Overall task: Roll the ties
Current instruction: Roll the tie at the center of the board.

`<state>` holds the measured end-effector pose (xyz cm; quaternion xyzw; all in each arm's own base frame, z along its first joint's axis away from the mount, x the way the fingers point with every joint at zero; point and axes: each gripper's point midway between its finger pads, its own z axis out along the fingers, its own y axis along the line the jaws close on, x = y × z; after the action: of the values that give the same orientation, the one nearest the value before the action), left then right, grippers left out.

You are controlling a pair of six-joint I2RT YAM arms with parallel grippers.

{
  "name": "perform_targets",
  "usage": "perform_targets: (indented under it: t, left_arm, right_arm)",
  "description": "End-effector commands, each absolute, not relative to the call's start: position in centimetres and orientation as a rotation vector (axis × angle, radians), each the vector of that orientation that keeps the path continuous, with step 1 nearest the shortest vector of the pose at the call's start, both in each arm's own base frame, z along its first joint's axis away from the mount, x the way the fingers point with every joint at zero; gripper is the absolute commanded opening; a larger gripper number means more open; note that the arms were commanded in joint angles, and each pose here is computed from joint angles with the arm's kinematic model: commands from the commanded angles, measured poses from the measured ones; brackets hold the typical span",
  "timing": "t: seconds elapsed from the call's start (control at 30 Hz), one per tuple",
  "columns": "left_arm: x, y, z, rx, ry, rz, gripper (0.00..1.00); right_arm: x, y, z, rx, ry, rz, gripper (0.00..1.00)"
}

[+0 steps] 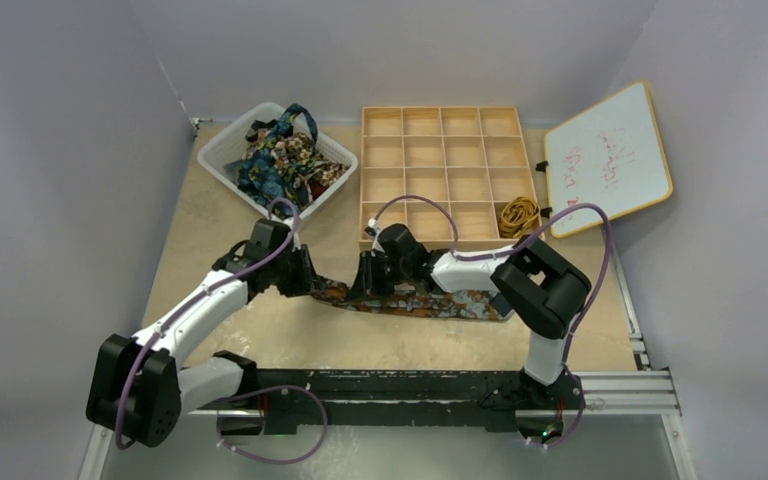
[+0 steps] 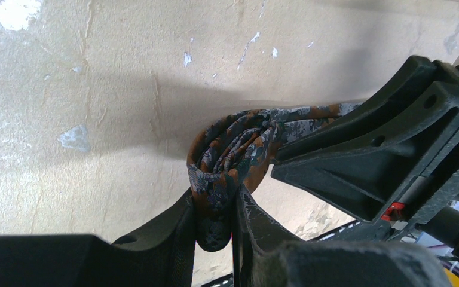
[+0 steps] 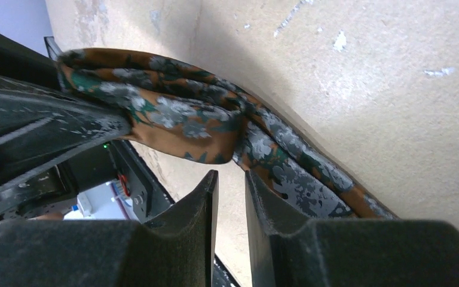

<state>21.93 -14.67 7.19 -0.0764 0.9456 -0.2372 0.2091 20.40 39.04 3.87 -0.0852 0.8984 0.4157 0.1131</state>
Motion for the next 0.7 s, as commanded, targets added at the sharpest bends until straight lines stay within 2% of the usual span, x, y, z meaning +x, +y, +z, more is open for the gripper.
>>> perform_targets:
  t: [0.0,0.33,0.67]
  left_arm:
    - [22.6,-14.7,8.0,-0.158,2.613,-0.629,0.16]
    - [23.0,-14.9,7.7,-0.134,2.626,-0.592,0.16]
    - [23.2,-14.4,8.3,-0.078,2.645,-0.436,0.16]
  right_arm:
    - [21.3,40.8,6.7,-0.275,2.557,1.310,0.26]
    - [21.7,42.0,5.2,-0.320,2.580,1.338,0.26]
    - [21.5,42.8,4.8,-0.337,2.596,1.402,0.24]
